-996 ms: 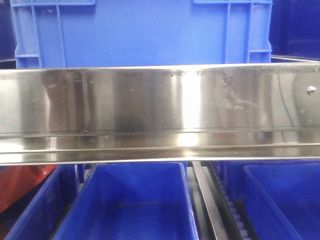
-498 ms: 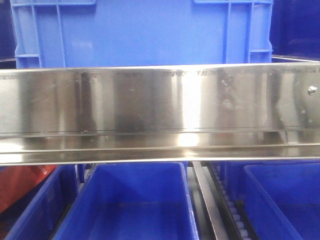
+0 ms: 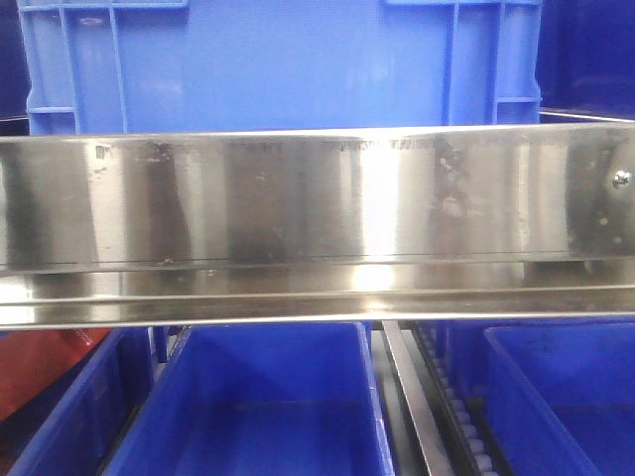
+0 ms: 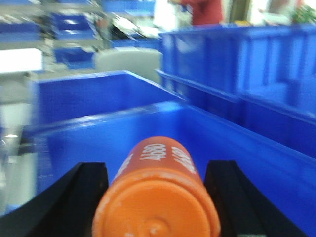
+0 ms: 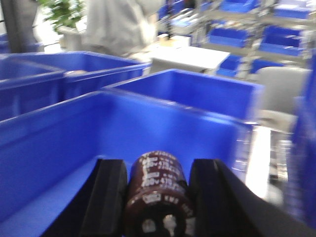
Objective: Place cylindrical capacitor in blue bin on shelf
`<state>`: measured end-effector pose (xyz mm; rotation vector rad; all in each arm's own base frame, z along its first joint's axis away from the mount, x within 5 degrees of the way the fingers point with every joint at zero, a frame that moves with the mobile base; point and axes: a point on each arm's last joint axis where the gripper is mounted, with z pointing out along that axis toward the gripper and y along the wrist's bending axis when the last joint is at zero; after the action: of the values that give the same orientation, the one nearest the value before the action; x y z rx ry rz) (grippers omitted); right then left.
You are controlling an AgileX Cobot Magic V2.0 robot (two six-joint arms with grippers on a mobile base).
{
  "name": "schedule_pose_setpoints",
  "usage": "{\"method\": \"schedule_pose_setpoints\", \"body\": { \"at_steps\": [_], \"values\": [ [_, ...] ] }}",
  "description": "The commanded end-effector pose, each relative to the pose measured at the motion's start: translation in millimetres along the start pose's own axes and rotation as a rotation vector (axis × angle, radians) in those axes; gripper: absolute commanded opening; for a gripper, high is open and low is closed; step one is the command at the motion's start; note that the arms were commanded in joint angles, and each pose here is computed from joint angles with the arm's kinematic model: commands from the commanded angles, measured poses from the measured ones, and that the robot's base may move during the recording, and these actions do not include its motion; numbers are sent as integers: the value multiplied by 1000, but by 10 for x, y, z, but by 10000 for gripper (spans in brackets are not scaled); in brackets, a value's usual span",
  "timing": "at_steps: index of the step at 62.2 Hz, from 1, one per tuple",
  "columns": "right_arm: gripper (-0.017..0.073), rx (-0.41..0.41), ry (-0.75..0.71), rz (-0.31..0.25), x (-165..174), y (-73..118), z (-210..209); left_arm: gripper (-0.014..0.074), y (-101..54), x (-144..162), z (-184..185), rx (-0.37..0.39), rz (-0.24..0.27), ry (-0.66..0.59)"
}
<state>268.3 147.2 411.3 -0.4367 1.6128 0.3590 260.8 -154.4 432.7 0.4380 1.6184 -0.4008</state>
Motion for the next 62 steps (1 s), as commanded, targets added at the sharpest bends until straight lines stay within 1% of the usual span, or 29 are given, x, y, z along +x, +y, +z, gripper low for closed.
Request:
{"method": "schedule_pose_setpoints", "body": {
  "at_steps": [1,5,8,13,15,20,21,23,24,26,30,33,34,38,42,44,48,51,52,53,55,56,57,58,59,61,62],
  "values": [
    [-162,-14,-16,-14,-2,45,144,-111,-91,9,153,29,9,-11],
    [-162,-21,10,-14,31,71,230,-100,-132,66,230,41,11,10],
    [-162,-22,27,-15,52,72,271,-55,-154,96,259,47,12,21],
    [-155,-22,34,-15,66,73,304,85,-168,104,264,51,12,26],
    [-118,-22,30,-15,53,73,303,166,-168,104,264,51,12,26],
    [52,-22,33,-9,36,72,301,285,-169,94,264,52,12,15],
    [115,-22,34,-7,37,73,301,316,-160,92,264,49,12,13],
    [202,-22,31,-3,29,73,300,352,-154,93,265,47,12,14],
    [266,-22,31,-2,29,73,300,377,-154,93,265,47,12,14],
    [365,-22,31,4,29,73,300,412,-146,93,265,45,11,14],
    [498,-21,34,10,31,66,300,465,-146,93,265,45,11,14],
    [565,-21,41,10,38,66,300,491,-146,93,265,45,11,14],
    [574,-21,43,10,39,66,300,497,-146,93,265,45,11,14],
    [568,-21,44,10,30,66,293,510,-146,93,265,45,11,14],
    [568,-21,39,10,1,65,269,501,-145,79,252,45,11,9],
    [568,-21,31,10,-25,64,244,484,-144,57,229,45,11,0],
    [552,-20,13,10,-80,61,186,405,-142,6,175,45,10,-21],
    [501,-18,-3,10,-127,52,134,299,-139,-43,118,45,10,-38],
    [479,-18,-3,10,-131,52,127,262,-139,-56,103,45,10,-42],
    [439,-18,-10,10,-153,51,102,205,-138,-75,80,45,10,-49],
    [373,-18,-14,10,-172,50,76,122,-136,-101,48,45,9,-58],
    [315,-17,-16,10,-186,49,56,55,-129,-118,27,42,15,-64],
    [250,-17,-21,10,-197,48,43,7,-120,-128,15,40,16,-68],
    [203,-17,-22,10,-206,48,31,-66,-113,-148,-10,38,16,-75],
    [155,-17,-27,11,-220,47,14,-117,-105,-160,-25,35,15,-79],
    [57,-17,-29,11,-233,47,-6,-109,-90,-185,-59,30,15,-87],
    [-16,-17,-32,11,-247,46,-26,-110,-80,-195,-73,27,15,-91]
  ]
}}
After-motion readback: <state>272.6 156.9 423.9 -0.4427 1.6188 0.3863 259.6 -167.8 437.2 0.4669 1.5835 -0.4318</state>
